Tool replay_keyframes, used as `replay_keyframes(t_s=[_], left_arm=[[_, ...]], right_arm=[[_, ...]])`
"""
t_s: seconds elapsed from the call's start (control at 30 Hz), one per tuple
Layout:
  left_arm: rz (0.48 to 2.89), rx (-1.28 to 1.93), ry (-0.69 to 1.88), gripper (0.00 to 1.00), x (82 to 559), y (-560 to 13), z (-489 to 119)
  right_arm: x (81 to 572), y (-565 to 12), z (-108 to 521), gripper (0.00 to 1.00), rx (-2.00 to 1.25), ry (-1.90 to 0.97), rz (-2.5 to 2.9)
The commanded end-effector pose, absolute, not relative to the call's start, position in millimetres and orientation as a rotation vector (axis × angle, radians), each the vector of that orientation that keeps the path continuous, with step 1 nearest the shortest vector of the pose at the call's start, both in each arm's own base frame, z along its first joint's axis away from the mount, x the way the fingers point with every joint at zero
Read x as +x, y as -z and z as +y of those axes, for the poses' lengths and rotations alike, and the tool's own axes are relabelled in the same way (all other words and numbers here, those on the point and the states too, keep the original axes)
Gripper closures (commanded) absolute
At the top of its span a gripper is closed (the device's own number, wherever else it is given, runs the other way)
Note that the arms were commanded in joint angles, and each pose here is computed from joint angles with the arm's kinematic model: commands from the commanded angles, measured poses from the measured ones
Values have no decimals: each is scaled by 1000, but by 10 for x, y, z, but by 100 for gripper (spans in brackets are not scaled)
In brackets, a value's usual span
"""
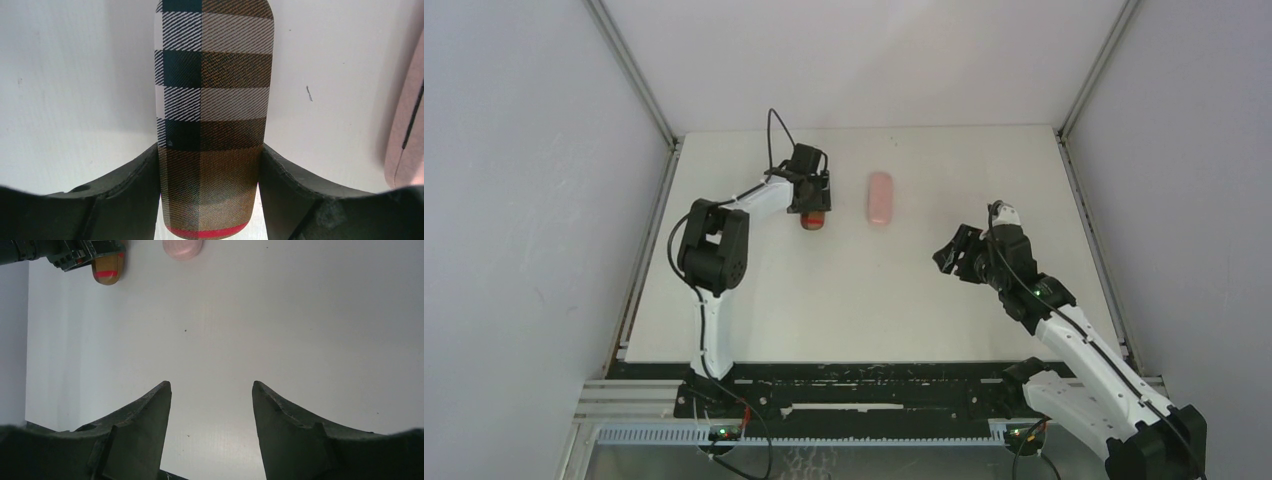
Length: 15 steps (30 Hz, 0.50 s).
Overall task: Organize the sunglasses
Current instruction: Place the sunglasses case at the center of the board.
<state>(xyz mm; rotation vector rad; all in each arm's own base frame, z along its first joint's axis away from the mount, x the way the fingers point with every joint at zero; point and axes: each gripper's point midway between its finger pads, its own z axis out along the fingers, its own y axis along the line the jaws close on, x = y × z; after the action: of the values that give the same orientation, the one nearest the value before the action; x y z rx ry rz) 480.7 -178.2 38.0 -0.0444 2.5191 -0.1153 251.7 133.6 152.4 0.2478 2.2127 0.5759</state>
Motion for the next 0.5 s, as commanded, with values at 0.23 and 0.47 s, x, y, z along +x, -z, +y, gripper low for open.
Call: replay_keyframes(t_s=[0.23, 0.47], left_arm=[[2451, -61, 144, 36, 5042, -488, -1831], [2433, -50, 151, 14, 5009, -542, -1823]], right_arm=[[2598, -1592, 1393, 40, 219, -605, 2178], [2588, -1704, 1398, 37, 198, -621, 2142]])
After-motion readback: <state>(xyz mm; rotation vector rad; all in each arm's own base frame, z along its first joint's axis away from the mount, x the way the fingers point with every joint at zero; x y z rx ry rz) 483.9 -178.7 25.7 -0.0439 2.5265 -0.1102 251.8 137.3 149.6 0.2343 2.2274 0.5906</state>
